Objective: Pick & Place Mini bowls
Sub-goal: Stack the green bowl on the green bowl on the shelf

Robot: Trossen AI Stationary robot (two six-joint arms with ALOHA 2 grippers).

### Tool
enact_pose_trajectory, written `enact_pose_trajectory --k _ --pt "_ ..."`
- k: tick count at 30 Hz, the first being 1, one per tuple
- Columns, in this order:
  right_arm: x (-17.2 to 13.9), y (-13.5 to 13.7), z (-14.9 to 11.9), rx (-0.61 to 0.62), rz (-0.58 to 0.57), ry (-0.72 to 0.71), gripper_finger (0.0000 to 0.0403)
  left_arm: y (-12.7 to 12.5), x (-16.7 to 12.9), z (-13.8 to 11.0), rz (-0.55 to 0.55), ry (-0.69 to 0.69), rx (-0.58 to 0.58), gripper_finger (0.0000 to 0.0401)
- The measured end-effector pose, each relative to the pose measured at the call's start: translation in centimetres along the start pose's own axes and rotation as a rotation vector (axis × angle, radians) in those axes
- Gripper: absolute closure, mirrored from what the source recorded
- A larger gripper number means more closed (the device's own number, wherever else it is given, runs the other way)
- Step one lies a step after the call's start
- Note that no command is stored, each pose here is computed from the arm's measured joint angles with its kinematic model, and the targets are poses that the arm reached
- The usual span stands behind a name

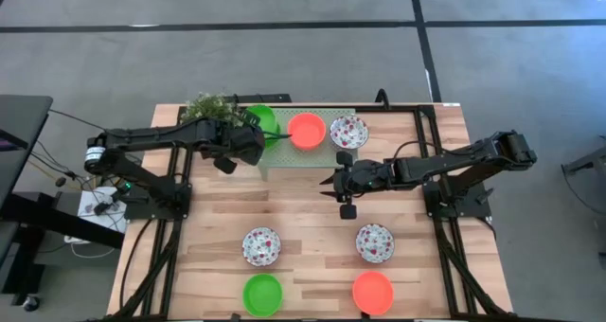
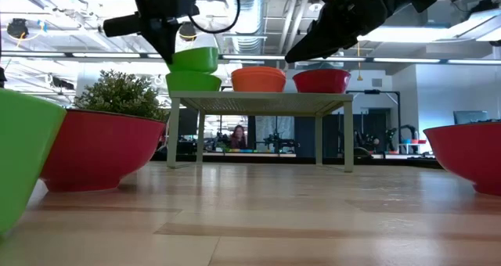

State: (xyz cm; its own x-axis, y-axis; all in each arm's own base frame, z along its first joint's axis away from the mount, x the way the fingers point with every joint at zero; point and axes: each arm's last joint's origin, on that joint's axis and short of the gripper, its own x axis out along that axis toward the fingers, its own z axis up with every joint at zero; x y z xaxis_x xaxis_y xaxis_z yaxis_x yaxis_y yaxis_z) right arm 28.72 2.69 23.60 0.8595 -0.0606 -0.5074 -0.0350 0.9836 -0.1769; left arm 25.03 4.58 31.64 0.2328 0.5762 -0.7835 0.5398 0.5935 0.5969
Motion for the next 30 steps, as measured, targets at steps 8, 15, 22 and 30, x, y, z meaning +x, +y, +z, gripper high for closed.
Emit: enact_pose_trajectory --k 8,15,22,30 --pt "0.0 0.0 0.0 0.000 0.000 0.000 0.0290 -0.1 0.3 0.2 -0.099 -0.102 -0.010 0.0392" --pt "0.0 0.0 0.0 -0.002 0.000 0.000 0.0290 -0.1 0.9 0.6 -0.114 -0.092 0.000 0.0392" --pt "0.0 0.0 0.1 -0.068 -0.001 -0.007 0.0290 -0.1 2.1 1.6 -0.133 -0.081 0.011 0.0391" --pt "0.0 0.0 0.1 -0.078 -0.001 -0.006 0.0290 0.3 1.8 2.5 -0.051 -0.105 -0.058 0.0379"
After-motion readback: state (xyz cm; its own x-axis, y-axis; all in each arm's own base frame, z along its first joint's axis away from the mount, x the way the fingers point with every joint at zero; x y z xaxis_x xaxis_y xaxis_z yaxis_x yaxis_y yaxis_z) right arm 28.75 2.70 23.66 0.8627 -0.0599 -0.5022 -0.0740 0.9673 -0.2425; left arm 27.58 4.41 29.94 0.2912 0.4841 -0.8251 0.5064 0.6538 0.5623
